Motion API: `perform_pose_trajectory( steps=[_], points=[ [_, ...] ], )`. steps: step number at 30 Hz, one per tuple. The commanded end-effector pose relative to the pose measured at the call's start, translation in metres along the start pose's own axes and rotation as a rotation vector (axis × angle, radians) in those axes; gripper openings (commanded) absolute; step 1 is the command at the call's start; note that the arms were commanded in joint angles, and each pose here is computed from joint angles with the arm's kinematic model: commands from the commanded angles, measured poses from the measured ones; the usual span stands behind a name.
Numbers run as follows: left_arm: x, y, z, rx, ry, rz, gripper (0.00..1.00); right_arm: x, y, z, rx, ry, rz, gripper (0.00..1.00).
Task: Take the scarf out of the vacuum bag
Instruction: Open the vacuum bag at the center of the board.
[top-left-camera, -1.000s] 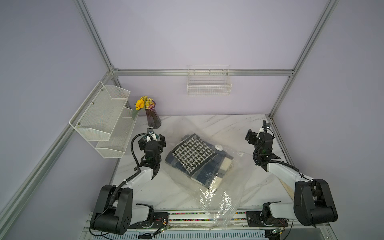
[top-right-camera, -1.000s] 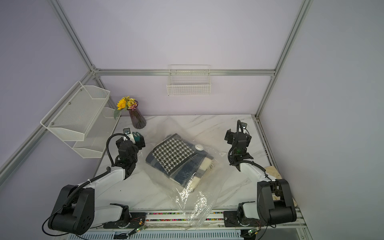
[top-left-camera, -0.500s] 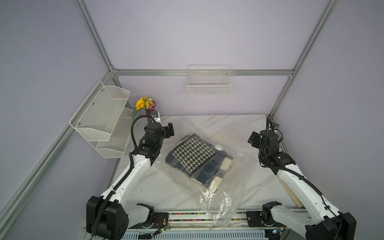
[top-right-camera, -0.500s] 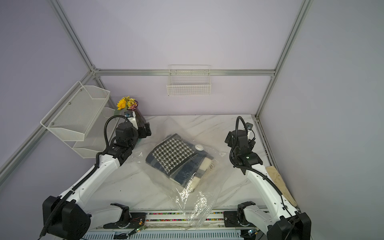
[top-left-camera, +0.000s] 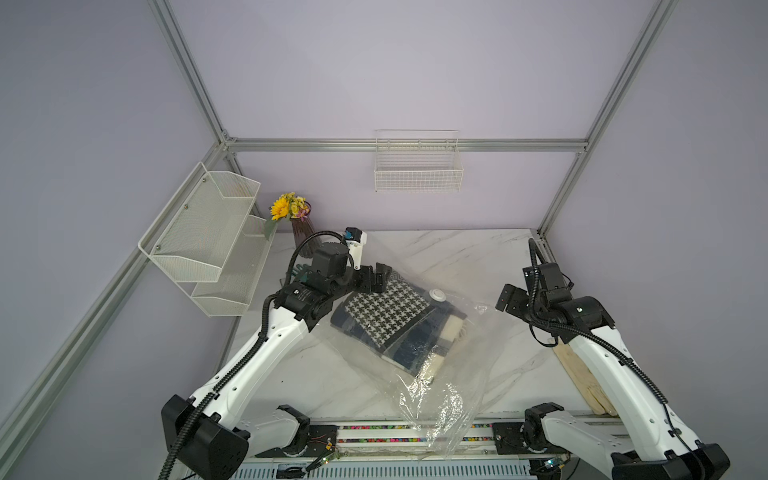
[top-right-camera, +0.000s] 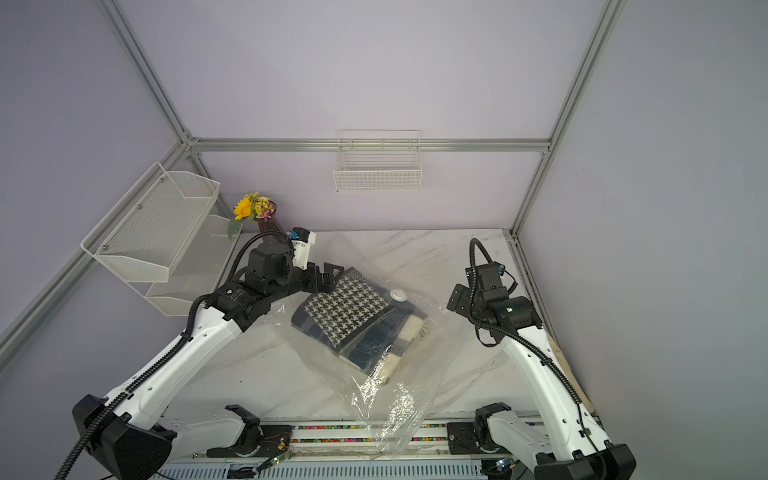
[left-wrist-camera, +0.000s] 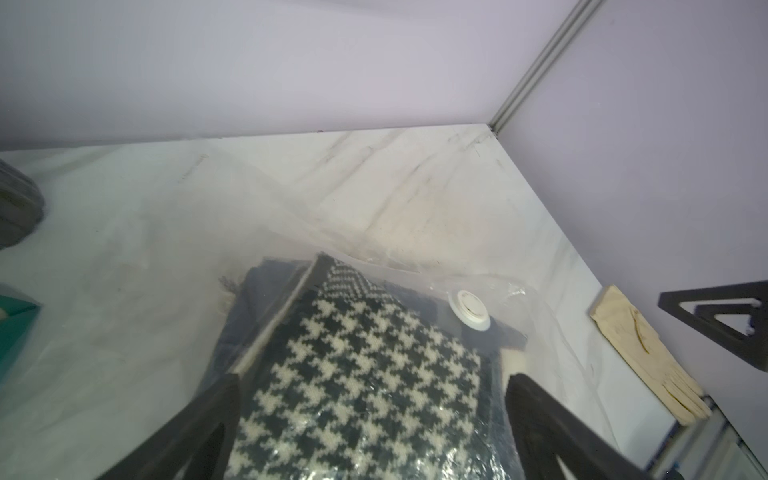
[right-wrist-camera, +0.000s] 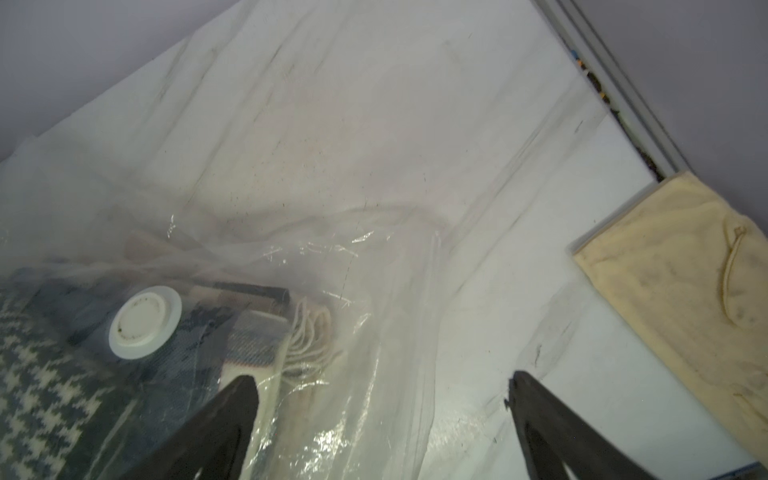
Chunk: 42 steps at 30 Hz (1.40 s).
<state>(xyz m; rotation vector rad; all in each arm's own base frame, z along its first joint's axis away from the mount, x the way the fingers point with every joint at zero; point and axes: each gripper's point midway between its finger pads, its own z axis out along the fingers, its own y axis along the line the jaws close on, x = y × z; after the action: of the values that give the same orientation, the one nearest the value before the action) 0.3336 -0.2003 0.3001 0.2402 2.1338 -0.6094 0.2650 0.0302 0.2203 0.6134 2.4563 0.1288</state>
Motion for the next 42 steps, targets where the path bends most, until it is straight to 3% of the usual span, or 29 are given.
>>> perform_pose_trajectory(
  steps=[1, 8, 19, 24, 30, 42],
  points=[
    [0.014, -0.032, -0.016, 0.103, 0.083, -0.011, 1.00, 0.034, 0.007, -0.010, -0.055, 0.182, 0.027, 0.97],
    [0.081, -0.050, -0.009, 0.041, 0.314, 0.125, 1.00, 0.055, 0.019, -0.031, -0.141, 0.308, 0.043, 0.97],
    [0.132, -0.079, -0.002, 0.056, 0.467, 0.028, 1.00, 0.093, 0.014, -0.030, -0.198, 0.406, 0.108, 0.95],
    [0.139, -0.086, -0.015, 0.059, 0.486, 0.003, 1.00, 0.111, 0.012, -0.026, -0.225, 0.452, 0.160, 0.91],
    [0.126, -0.110, -0.029, 0.121, 0.443, 0.012, 1.00, 0.133, 0.001, -0.013, -0.217, 0.479, 0.220, 0.89],
    [0.142, -0.213, -0.033, 0.347, 0.414, 0.322, 1.00, 0.163, -0.005, 0.024, -0.287, 0.458, 0.367, 0.84]
  ],
)
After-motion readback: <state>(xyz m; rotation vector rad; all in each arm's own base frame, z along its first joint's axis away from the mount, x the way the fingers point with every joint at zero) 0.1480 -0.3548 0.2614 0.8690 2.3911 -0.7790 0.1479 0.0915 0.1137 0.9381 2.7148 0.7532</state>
